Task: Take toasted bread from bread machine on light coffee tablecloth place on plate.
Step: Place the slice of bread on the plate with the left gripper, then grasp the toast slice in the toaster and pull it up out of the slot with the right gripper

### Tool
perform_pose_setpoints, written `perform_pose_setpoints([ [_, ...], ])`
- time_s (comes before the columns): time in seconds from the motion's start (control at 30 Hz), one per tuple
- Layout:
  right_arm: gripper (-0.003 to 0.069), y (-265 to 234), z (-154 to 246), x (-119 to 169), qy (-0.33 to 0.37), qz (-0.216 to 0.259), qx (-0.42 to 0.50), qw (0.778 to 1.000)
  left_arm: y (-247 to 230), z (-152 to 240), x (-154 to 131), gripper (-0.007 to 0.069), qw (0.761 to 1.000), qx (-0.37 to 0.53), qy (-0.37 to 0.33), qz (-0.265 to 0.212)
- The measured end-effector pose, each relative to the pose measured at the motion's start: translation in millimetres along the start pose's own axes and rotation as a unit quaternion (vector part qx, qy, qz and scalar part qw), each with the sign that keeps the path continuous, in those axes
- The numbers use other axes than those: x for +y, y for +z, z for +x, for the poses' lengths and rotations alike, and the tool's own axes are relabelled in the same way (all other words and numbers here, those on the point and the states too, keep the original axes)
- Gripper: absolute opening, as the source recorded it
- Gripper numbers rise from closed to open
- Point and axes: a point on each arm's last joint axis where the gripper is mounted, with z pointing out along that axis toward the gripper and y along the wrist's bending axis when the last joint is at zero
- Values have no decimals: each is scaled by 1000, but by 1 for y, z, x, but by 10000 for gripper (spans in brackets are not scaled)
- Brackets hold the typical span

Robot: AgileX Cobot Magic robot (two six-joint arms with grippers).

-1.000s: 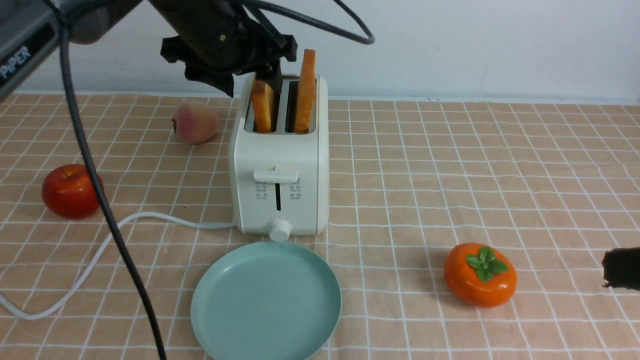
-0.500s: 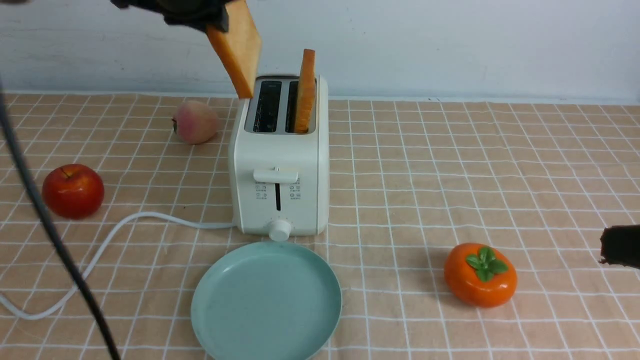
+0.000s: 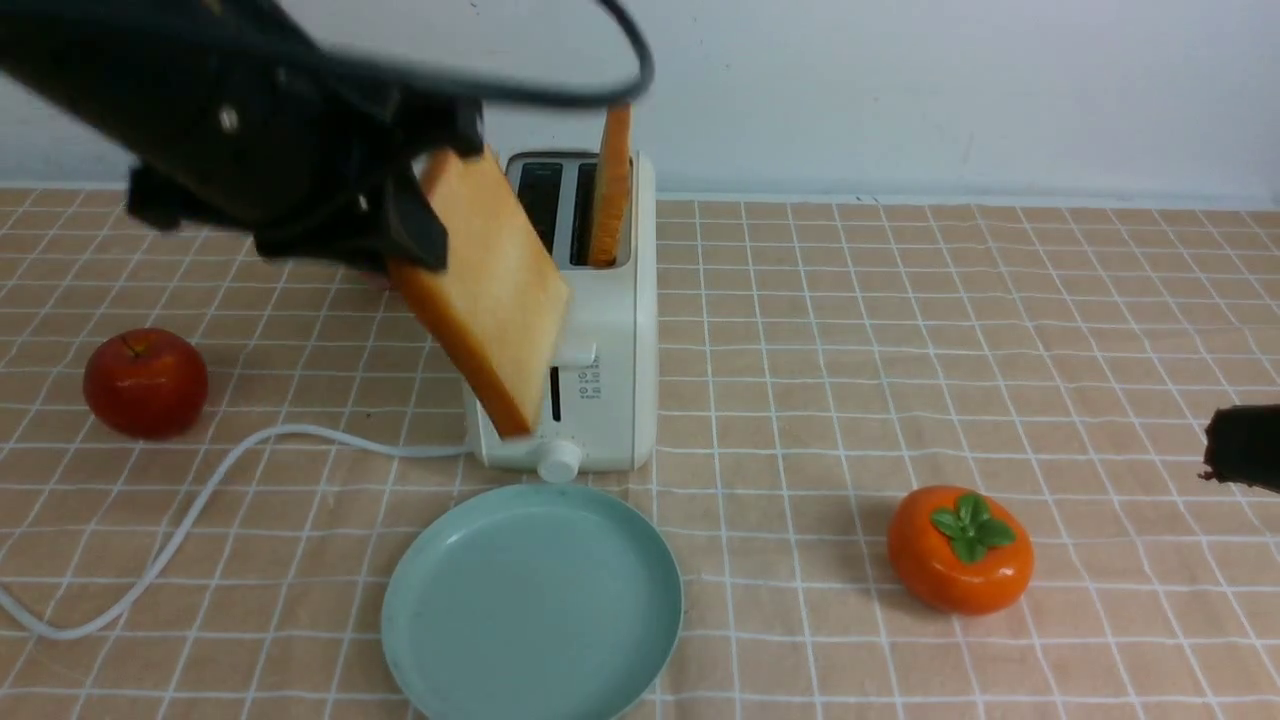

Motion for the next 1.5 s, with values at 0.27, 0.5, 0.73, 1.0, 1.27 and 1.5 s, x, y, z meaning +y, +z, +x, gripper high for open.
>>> perform_pose_setpoints([
  [0.27, 4, 0, 1, 0, 0, -2, 4, 1000, 85, 73, 41, 84, 996, 41, -59, 50],
  [0.5, 4, 0, 2, 1, 1, -4, 10, 1000, 124, 84, 56, 107, 995, 70, -63, 33],
  [0.73, 4, 0, 2, 1, 0, -5, 12, 1000, 121, 88, 62, 307, 996, 86, 4, 1],
  [1.0, 4, 6, -38, 14, -22, -8, 71, 997, 81, 90, 71, 289, 991, 90, 45, -87],
  [1.27, 6, 77, -83, 19, -49, 75, 186, 978, 8, 94, 78, -15, 982, 32, 42, -182],
  [1.5, 73, 183, -100, 70, -125, 67, 176, 974, -76, 119, 73, -14, 985, -91, 36, -145],
])
